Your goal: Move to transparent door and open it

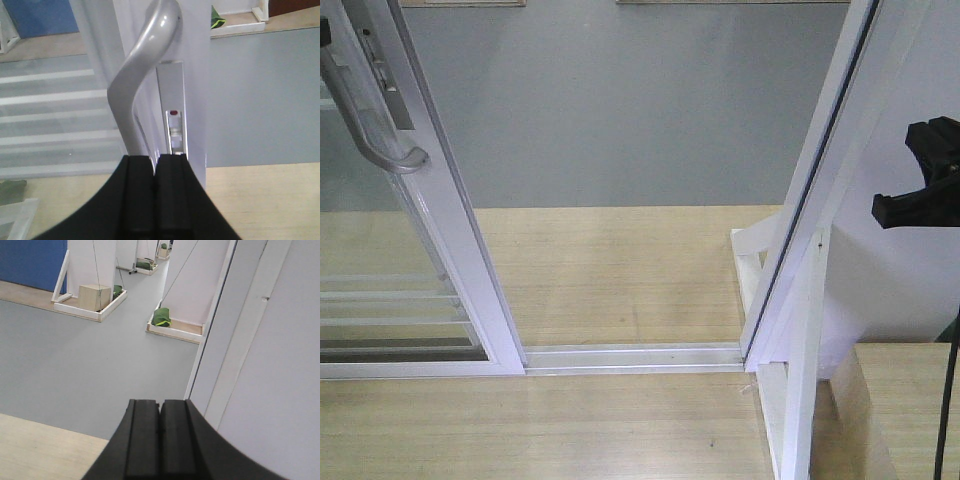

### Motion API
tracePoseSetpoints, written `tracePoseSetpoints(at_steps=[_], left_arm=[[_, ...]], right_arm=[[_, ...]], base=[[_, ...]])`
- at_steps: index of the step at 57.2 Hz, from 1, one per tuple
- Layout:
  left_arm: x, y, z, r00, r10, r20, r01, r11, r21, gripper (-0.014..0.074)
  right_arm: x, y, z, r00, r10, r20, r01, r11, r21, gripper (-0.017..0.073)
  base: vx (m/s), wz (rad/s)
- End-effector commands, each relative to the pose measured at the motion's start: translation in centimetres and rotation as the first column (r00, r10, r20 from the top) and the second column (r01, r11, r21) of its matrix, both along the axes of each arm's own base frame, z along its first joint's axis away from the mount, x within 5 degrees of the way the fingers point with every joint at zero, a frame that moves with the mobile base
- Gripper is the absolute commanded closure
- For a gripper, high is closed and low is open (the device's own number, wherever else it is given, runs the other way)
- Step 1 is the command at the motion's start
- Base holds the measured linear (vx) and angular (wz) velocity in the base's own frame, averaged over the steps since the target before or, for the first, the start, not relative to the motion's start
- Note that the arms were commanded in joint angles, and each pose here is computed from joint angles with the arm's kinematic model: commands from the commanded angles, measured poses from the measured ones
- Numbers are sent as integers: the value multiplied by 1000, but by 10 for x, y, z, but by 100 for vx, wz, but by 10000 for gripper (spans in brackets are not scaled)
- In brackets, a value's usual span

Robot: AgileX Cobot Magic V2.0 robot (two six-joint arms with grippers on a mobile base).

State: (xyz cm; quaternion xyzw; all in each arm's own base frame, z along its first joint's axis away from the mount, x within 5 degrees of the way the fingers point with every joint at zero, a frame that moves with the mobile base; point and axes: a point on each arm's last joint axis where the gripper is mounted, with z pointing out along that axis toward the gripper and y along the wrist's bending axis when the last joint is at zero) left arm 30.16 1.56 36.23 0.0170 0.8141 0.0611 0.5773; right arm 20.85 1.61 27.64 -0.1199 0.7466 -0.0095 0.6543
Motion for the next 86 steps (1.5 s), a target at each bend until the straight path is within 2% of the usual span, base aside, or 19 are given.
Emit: tracePoseSetpoints(at_steps=[1,6,15,20,27,30,37,41,47,59,86], left_arm=[[-29,-4,22,982,-32,184,31,999,8,597],[-51,-6,9,981,-41,190,40,999,7,597],[-91,-10,-22,974,-62,218,63,998,1,597],[-113,-11,-37,970,-60,236,68,997,-25,597],[-140,-13,-56,970,-41,238,67,992,-102,597],[-151,-16,-63,968,-55,247,83,991,-104,597],[-172,-22,-73,960,-94,264,125,987,-103,597],[-181,-24,-77,963,-107,245,137,984,-109,597],[-192,-25,-81,975,-110,194,138,981,-139,597],[-198,-26,-86,980,-128,154,150,978,-145,597],[-197,-27,-95,975,-136,177,164,974,-155,597]], right_arm=[[-4,2,23,990,28,137,-27,1000,-11,564],[-11,1,28,989,27,146,-22,999,-33,564],[-33,-5,36,994,-38,102,42,998,-40,564],[-48,-8,41,992,-66,105,70,997,-43,562],[-70,-12,50,987,-105,122,108,994,-18,562],[-80,-14,53,984,-123,129,123,992,4,562],[-101,-16,47,979,-143,145,143,990,13,562],[-111,-16,40,978,-153,144,148,988,50,562],[-122,-17,29,977,-162,140,151,985,85,562],[-126,-17,12,980,-156,124,151,987,51,562],[-125,-16,1,982,-150,111,145,988,53,561]], base=[[0,0],[0,0],[0,0],[0,0],[0,0],[0,0],[0,0],[0,0],[0,0],[0,0],[0,0]])
